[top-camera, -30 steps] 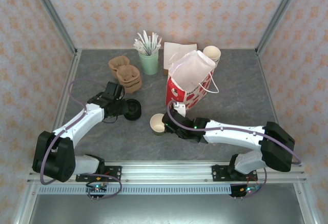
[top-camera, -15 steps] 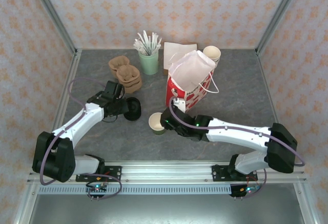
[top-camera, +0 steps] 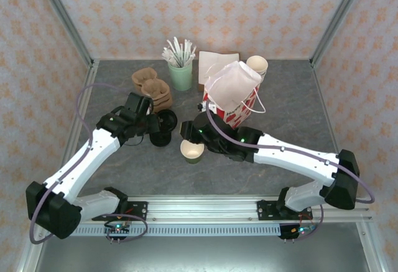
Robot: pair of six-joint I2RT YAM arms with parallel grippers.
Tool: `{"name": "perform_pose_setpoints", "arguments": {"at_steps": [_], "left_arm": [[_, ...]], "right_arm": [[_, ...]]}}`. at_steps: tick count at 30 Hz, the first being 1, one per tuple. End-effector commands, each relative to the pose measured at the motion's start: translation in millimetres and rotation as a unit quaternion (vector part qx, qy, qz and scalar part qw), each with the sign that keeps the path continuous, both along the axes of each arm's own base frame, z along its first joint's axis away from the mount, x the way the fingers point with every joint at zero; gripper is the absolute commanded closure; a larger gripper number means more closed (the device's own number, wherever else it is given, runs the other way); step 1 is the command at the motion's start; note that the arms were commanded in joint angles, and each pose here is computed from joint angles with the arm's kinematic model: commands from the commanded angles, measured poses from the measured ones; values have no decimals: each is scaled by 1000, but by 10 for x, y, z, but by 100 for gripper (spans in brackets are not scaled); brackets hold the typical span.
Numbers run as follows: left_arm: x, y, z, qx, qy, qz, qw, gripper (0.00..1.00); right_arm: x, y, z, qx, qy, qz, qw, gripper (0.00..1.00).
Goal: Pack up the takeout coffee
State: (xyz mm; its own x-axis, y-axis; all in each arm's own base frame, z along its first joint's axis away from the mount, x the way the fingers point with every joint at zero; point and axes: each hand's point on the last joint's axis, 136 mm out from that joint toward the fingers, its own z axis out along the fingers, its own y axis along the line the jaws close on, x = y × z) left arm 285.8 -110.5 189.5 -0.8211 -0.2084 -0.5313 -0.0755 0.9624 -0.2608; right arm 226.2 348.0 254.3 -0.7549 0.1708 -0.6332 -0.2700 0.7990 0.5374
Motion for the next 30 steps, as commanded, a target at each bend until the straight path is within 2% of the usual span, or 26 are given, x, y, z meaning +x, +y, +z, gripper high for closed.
{"name": "perform_pose_setpoints", "arguments": {"at_steps": [1, 11, 20, 22, 27, 30], "left_arm": [[-188, 22, 197, 30, 1, -8, 1000, 87], [-335, -258, 526, 32, -25, -50, 998, 87], [-356, -420, 627, 35, -36, -69, 996, 87], [-364, -443, 633, 36, -36, -73, 996, 87], [-381, -476, 657, 34, -39, -77, 996, 87], [-393, -499, 694, 29, -43, -80, 995, 87]], "right_arm": [[-19, 65, 56, -19, -5, 21, 1000, 55], [42, -16, 146, -47, -26, 11, 998, 54], [76, -59, 214, -54, -37, 1, 998, 53], [82, -68, 217, -56, -39, 0, 998, 56], [79, -74, 243, -54, -40, 0, 998, 76], [87, -94, 232, -60, -40, -4, 997, 76]]}}
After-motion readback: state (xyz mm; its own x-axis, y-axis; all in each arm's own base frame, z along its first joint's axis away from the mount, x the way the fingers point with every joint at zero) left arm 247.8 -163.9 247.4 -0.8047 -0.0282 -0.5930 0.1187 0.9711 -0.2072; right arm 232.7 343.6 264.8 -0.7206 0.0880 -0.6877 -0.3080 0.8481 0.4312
